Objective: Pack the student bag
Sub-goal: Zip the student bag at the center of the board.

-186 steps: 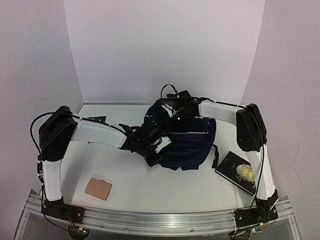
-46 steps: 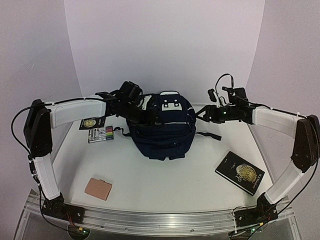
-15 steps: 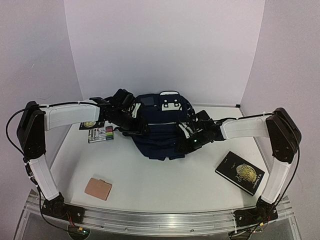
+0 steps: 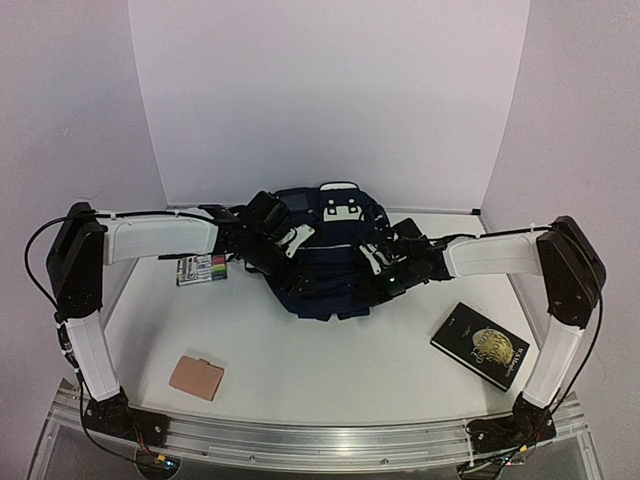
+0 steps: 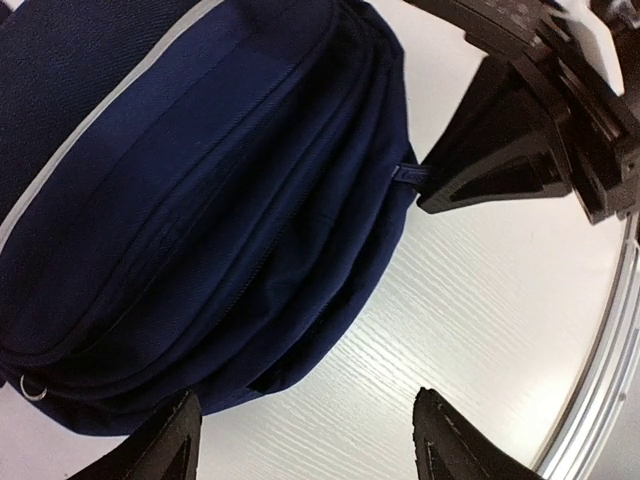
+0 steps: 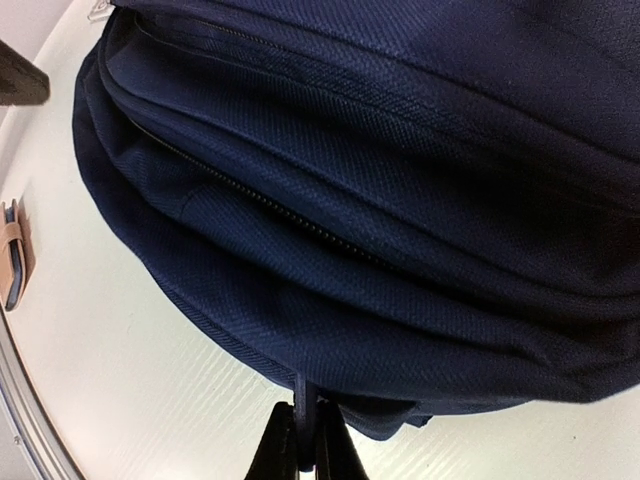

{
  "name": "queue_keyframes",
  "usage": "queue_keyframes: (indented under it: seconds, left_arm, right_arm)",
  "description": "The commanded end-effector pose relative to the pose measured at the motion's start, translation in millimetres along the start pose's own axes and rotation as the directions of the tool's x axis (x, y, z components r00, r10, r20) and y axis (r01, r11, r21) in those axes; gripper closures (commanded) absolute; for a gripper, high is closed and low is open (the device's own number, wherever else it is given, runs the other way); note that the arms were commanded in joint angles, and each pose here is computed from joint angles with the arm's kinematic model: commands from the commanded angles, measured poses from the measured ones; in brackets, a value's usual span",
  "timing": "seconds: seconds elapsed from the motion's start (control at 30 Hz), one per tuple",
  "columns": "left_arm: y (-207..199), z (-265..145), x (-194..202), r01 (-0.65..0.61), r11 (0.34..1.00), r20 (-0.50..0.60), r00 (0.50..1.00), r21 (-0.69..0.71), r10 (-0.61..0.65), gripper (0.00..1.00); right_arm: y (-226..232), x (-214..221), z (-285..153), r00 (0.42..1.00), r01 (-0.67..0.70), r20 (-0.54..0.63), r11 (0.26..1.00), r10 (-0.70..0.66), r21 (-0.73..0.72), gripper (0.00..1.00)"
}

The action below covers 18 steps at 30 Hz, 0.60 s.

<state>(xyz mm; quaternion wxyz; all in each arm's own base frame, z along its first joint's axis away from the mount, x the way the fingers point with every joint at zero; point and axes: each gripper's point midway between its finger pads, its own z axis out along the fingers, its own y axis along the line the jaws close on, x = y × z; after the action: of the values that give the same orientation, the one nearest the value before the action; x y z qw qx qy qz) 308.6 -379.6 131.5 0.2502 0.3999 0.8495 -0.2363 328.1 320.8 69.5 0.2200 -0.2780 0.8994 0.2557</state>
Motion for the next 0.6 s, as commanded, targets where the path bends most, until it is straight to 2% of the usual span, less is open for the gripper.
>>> queue_keyframes:
  seconds: [0.0,0.27,0.4,0.47,0.57]
  left_arm:
    - [-14.3,-0.3,-17.6,-0.244,0.969,0.096,0.966,0.046,0.239,0.27]
    - [1.6,36.0,-23.4,-0.388,0.917,0.062,0.917,-0.088,0.394,0.28]
    - [8.5,56.3,-9.9,-0.417,0.906,-0.007,0.909,-0.078,0.418,0.35]
    - [14.3,62.8,-1.1,-0.420,0.903,-0.046,0.907,-0.089,0.418,0.47]
    - [24.7,63.5,8.8,-0.422,0.899,-0.095,0.906,-0.120,0.412,0.77]
  right_arm:
    - [13.4,-33.0,-25.8,0.993,0.062,0.099,0.998,-0.060,-0.013,1.00]
    - [20.7,-31.2,-26.4,0.995,0.049,0.089,0.995,-0.042,-0.083,1.00]
    - [10.2,-28.8,-34.8,0.996,-0.001,0.086,0.992,0.012,-0.122,1.00]
    - [3.5,-25.6,-37.2,0.996,-0.023,0.081,0.991,0.034,-0.129,1.00]
    - [-6.6,-21.1,-40.5,0.996,-0.029,0.080,0.994,0.038,-0.107,1.00]
